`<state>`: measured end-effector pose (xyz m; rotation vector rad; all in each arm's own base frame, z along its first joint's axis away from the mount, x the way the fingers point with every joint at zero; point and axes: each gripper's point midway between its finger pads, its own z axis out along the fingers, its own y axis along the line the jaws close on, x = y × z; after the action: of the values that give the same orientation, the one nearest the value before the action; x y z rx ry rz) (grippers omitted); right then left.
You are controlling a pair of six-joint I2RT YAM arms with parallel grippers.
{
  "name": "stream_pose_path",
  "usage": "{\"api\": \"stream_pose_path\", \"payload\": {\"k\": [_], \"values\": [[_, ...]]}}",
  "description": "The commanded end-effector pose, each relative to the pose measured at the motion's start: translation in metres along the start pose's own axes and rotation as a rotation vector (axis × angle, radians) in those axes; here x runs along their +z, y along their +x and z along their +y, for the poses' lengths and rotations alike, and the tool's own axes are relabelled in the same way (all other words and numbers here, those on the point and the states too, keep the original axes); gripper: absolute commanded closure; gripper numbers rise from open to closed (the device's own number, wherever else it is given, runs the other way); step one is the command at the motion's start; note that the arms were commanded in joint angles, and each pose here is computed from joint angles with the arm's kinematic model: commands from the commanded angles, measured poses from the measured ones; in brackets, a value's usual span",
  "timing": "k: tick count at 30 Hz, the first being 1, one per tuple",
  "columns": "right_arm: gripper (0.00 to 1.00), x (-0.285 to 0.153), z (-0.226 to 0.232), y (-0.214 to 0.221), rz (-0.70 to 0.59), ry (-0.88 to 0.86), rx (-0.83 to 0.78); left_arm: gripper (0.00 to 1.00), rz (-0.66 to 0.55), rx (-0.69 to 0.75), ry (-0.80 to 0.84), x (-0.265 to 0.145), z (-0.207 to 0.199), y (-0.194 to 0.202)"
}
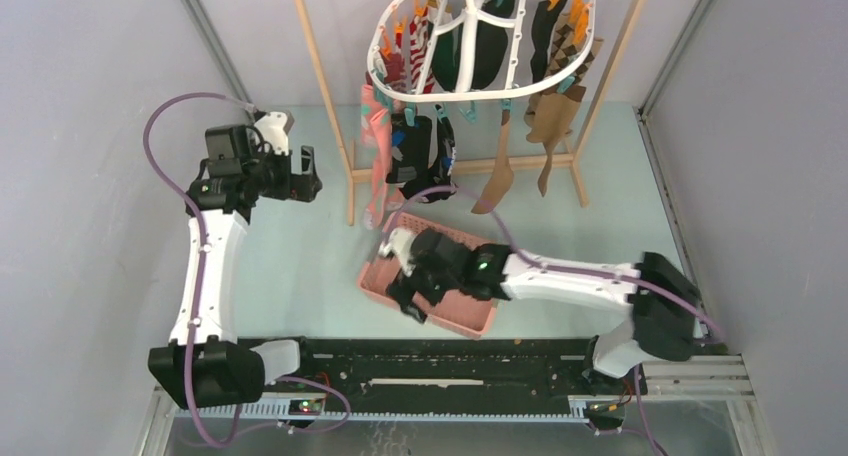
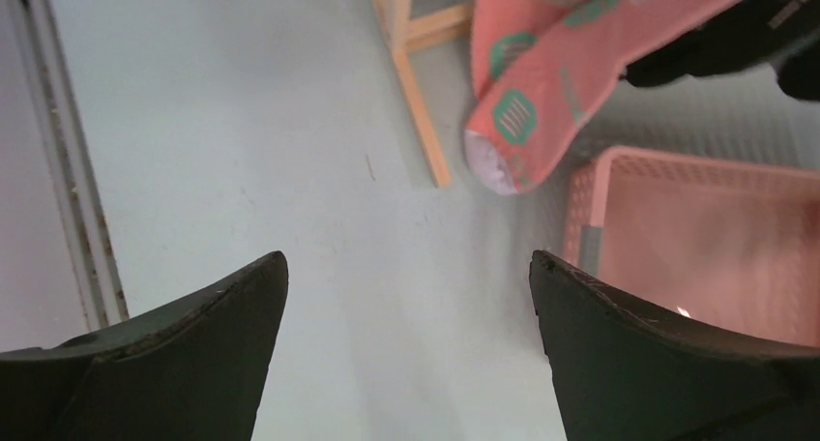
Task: Remove the socks clipped to the hanger
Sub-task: Remove the sock from the hanger.
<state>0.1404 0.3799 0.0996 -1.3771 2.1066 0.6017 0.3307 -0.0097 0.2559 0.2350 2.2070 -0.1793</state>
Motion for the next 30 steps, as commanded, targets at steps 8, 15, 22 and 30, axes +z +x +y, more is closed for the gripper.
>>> {"api": "stream_pose_path", "payload": {"k": [8, 15, 22, 30], "values": [[0.03, -0.175, -0.142, -0.107, -0.69, 0.402, 0.445, 0.0, 0.02, 0.068, 0.223, -0.026, -0.049, 0.02], [0.09, -0.174, -0.181, -0.122, -0.74, 0.423, 0.436, 0.0, 0.022, 0.108, 0.296, -0.036, -0.072, 0.031], [0.19, -0.149, -0.211, -0.141, -0.813, 0.518, 0.461, 0.0, 0.023, 0.092, 0.349, -0.042, -0.088, 0.035], [0.48, -0.136, -0.246, -0.152, -0.857, 0.666, 0.537, 0.0, 0.014, 0.111, 0.389, -0.051, -0.101, 0.036]]}}
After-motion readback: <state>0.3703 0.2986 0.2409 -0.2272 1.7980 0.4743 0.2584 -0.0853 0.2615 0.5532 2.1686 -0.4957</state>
